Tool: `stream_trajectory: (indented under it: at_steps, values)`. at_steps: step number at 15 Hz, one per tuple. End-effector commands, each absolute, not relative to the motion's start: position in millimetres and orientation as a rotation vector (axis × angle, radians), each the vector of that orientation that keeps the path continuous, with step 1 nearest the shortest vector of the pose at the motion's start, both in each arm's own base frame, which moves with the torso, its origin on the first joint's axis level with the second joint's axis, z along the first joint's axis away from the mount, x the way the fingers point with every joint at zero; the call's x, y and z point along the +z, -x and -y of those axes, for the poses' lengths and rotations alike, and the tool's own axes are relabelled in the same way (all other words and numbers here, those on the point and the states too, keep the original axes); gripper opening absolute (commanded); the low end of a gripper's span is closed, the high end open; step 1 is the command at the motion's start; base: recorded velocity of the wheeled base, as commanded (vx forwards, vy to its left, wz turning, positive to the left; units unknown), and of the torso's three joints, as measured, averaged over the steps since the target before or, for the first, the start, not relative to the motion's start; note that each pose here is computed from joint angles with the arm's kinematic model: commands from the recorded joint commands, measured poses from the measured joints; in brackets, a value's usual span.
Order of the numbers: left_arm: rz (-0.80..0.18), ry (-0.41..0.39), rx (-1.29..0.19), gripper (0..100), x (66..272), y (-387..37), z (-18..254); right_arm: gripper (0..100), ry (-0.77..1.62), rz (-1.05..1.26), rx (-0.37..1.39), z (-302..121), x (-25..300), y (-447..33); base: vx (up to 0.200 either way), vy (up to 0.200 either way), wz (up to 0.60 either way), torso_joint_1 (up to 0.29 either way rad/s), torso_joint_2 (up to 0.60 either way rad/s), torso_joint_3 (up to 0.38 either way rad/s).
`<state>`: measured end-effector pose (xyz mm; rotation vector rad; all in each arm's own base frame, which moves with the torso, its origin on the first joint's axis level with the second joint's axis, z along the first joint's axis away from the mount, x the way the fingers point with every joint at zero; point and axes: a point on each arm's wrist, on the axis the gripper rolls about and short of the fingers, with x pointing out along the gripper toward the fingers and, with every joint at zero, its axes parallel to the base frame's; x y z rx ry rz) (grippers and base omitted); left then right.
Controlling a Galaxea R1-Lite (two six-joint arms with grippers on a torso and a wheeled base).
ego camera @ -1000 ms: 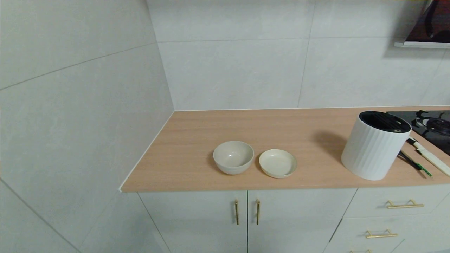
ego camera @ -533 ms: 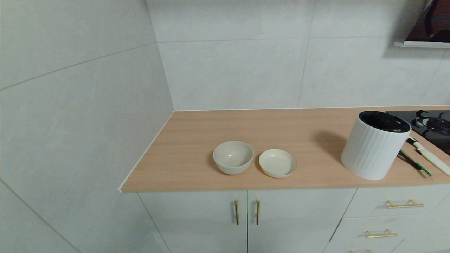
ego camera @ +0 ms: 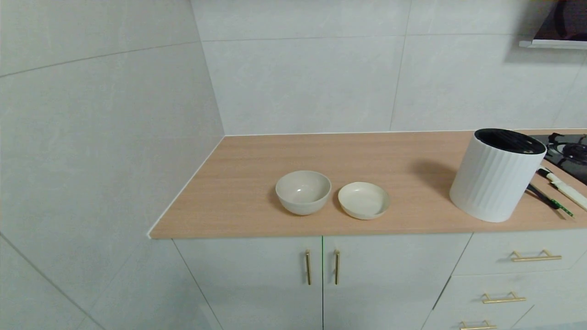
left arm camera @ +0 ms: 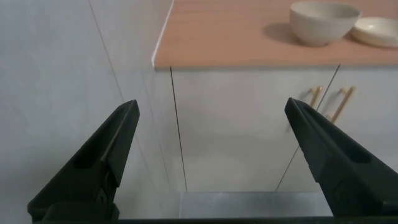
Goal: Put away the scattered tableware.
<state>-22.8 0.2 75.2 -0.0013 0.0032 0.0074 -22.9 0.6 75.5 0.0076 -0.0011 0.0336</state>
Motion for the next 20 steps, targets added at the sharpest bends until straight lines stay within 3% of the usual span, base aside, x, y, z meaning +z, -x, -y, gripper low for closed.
stream_trajectory:
  at_steps: [1,20]
  values:
    - [-0.005,0.002,0.008,100,75.2,22.7,-0.2,100,-0.008,0.0,0.034,-0.6,75.5,22.8,0.0,0.0,0.0,-0.251,0.54,0.295]
    - [-0.005,0.002,0.008,100,75.2,22.7,-0.2,100,-0.008,0.0,0.034,-0.6,75.5,22.8,0.0,0.0,0.0,-0.206,0.5,0.296]
